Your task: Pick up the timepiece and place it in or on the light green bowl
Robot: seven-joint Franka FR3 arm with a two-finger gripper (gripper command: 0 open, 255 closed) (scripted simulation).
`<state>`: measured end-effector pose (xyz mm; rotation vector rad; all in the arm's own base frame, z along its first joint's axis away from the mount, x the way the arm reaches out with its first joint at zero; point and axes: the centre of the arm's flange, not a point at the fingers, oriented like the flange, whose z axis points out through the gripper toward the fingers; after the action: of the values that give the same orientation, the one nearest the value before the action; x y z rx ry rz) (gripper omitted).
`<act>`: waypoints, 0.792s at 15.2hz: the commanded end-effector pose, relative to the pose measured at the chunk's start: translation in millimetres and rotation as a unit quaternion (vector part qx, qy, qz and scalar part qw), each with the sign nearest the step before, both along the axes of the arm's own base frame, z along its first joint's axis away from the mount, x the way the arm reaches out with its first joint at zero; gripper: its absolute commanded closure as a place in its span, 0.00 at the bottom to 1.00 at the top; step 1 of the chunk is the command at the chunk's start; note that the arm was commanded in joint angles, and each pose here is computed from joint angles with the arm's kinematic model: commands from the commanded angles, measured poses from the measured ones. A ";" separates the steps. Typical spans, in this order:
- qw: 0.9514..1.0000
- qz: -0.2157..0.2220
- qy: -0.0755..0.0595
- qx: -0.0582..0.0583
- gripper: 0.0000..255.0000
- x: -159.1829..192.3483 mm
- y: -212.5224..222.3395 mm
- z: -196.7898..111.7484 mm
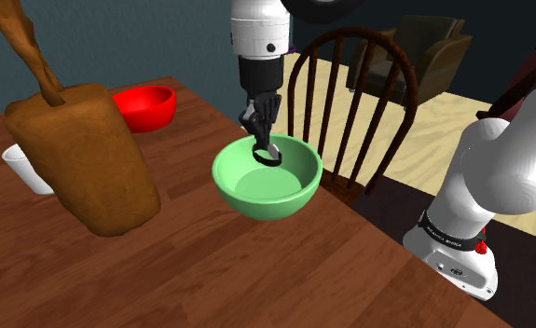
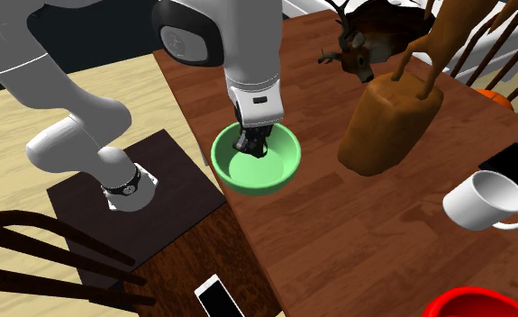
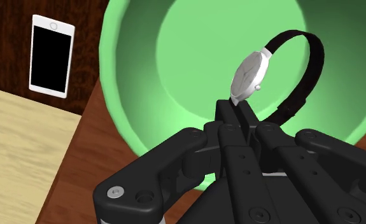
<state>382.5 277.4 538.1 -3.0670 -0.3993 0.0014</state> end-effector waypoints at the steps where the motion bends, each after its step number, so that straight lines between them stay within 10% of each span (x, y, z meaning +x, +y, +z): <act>1: 1.000 0.000 0.000 0.000 1.00 -0.4 0.1 -1.4; 6: 1.000 0.000 0.000 0.000 1.00 -0.4 0.1 -1.4; 7: 1.000 0.000 0.000 0.000 0.00 -0.4 0.1 -1.4; 12: 1.000 0.000 0.000 0.000 0.00 -0.4 0.1 -1.4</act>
<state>382.1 277.5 536.7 -3.0669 -0.3993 0.0009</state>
